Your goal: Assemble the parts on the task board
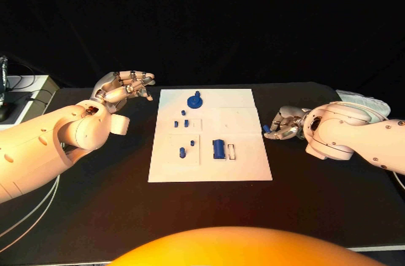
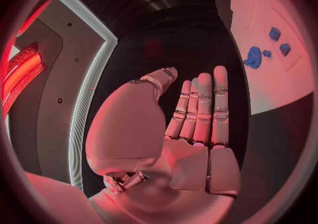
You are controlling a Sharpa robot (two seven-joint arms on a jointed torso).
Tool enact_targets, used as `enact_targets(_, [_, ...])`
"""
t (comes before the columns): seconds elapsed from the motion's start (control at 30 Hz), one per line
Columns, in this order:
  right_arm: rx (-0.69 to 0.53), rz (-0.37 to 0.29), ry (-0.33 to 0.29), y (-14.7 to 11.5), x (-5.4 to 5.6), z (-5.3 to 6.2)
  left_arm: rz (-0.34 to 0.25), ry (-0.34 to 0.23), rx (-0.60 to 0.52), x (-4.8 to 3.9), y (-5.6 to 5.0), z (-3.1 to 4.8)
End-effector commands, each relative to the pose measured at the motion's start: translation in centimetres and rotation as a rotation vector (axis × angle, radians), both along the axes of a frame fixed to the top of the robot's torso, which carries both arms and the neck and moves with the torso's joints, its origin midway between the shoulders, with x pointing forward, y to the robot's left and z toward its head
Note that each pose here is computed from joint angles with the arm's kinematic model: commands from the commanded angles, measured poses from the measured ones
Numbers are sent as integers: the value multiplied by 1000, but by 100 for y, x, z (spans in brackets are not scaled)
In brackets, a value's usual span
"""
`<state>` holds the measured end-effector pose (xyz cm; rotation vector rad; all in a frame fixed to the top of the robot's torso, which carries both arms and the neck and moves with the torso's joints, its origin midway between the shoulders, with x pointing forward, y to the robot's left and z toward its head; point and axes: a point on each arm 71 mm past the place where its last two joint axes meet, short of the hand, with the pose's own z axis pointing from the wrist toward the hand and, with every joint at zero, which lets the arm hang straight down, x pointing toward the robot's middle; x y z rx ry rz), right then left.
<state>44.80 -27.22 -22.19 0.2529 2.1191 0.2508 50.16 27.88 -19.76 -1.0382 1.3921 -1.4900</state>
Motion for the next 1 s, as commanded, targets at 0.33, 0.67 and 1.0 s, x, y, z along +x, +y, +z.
enact_targets(0.33, [118, 49, 92, 429, -98, -82, -20, -2, -14, -5, -34, 7])
enact_targets(0.67, [158, 81, 159, 698, -190, -274, -20, -1, -14, -6, -29, 8])
enact_targets(1.0, [170, 111, 174, 865, -205, -300, -22, -1, -14, -7, -34, 8])
